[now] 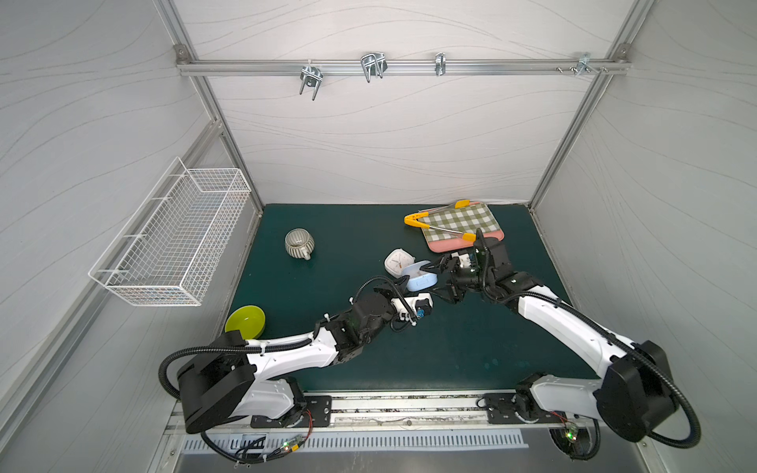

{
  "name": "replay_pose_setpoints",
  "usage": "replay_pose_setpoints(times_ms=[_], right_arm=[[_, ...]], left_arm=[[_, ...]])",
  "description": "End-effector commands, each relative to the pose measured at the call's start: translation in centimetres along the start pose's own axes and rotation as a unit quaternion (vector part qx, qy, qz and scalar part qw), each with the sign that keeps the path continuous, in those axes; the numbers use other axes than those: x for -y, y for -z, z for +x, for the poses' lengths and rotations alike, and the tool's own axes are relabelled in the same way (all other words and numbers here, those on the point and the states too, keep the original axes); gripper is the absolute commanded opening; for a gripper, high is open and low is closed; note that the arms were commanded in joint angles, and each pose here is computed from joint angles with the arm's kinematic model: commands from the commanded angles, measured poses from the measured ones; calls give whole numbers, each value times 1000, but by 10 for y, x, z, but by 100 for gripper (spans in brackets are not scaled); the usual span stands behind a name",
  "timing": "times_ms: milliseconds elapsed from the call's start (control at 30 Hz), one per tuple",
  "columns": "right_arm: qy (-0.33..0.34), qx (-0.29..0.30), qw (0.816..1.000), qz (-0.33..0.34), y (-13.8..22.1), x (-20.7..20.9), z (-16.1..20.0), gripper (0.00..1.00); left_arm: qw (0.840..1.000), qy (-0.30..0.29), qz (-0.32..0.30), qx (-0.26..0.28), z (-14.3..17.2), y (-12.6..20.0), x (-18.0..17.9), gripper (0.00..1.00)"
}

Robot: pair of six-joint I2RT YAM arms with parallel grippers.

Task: Insert the battery into the alarm
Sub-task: Adjust the alarm at the center of the board.

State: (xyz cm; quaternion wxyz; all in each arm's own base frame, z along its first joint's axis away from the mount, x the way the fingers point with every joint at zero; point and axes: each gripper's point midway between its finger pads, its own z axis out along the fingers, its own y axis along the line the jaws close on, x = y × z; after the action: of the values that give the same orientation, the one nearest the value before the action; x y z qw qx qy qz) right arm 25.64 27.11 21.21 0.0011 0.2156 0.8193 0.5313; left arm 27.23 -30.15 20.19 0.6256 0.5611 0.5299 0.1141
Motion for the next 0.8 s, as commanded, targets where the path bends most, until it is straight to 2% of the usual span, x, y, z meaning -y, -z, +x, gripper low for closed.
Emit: replay_pose_setpoints(times_ms=[0,300,533,600,667,767], right_arm=[[-36,-14,999,-23,1,-5,1,63],[-32,-10,999,-21,2,-5,-1,38],[-16,-8,1000,-19,3,-8,-2,35],[-11,-3,1000,-15,4,-7,-4,35],[-1,5,1000,-12,5,-8,-5,35],[10,25,1000,2,7,-3,-13,35]], left_arm=[[998,-5,-57,22,-20,-2,-32,35],[998,-6,-53,16,-19,-4,-29,36],[999,1,-52,14,-18,-5,-28,38],[999,5,-51,14,-18,-5,-27,53],[999,7,-47,11,-15,-5,-23,75],[998,28,-47,4,-11,-1,-21,95]])
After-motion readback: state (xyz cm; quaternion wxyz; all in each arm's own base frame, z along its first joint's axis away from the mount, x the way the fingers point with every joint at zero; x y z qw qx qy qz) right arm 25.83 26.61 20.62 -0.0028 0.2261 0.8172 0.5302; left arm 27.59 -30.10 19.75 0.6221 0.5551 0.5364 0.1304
